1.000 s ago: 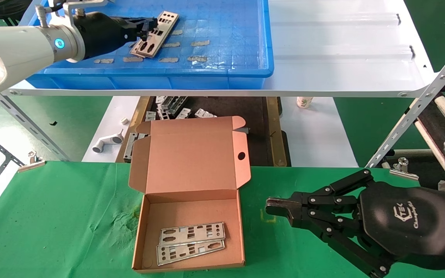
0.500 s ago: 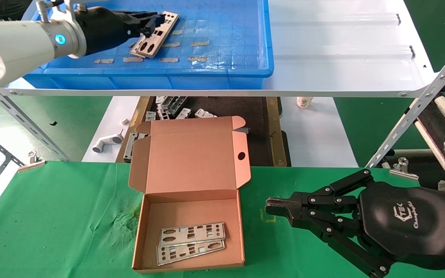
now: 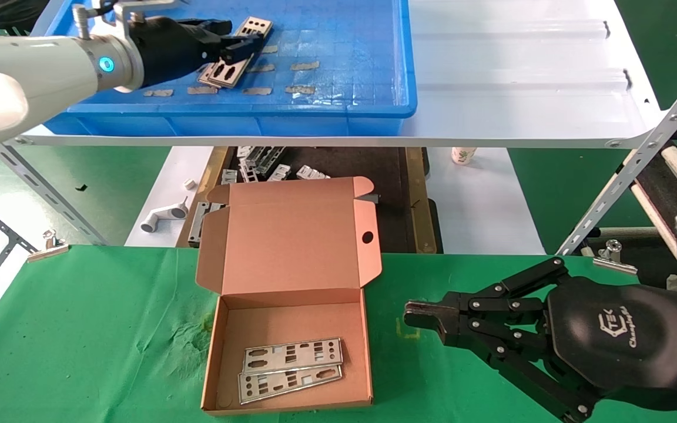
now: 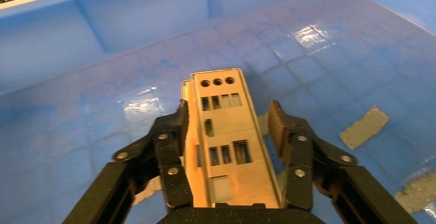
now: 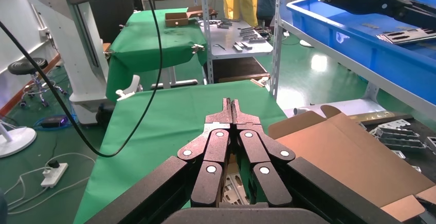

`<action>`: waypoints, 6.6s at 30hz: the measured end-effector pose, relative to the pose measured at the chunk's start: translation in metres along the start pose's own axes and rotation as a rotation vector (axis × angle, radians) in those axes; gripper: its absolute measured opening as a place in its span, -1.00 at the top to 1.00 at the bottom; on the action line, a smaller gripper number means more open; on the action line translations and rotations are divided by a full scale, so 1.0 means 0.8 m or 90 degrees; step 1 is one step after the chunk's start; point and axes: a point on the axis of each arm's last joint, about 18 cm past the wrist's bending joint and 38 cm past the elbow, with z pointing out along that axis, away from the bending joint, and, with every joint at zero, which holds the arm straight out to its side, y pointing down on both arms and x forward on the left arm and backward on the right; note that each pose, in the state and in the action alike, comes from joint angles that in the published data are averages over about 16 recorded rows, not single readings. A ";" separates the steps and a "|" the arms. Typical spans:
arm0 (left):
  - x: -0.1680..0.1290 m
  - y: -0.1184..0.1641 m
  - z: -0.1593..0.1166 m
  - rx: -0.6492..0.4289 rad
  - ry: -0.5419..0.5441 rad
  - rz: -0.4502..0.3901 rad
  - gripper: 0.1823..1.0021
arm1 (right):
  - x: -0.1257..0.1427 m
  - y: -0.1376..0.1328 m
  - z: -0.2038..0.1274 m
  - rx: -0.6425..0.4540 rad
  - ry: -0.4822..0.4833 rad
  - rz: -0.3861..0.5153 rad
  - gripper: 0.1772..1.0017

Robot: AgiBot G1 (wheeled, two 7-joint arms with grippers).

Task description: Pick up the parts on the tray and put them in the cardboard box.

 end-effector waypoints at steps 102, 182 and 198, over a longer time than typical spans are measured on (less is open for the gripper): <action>0.152 0.178 -0.165 -0.104 0.556 0.298 0.35 | 0.000 0.000 0.000 0.000 0.000 0.000 0.97; 0.149 0.168 -0.250 0.048 0.566 0.068 -1.00 | 0.000 0.000 0.000 0.000 0.000 0.000 0.15; 0.147 0.131 -0.316 0.115 0.587 0.033 -1.00 | 0.000 0.000 0.000 0.000 0.000 0.000 -0.68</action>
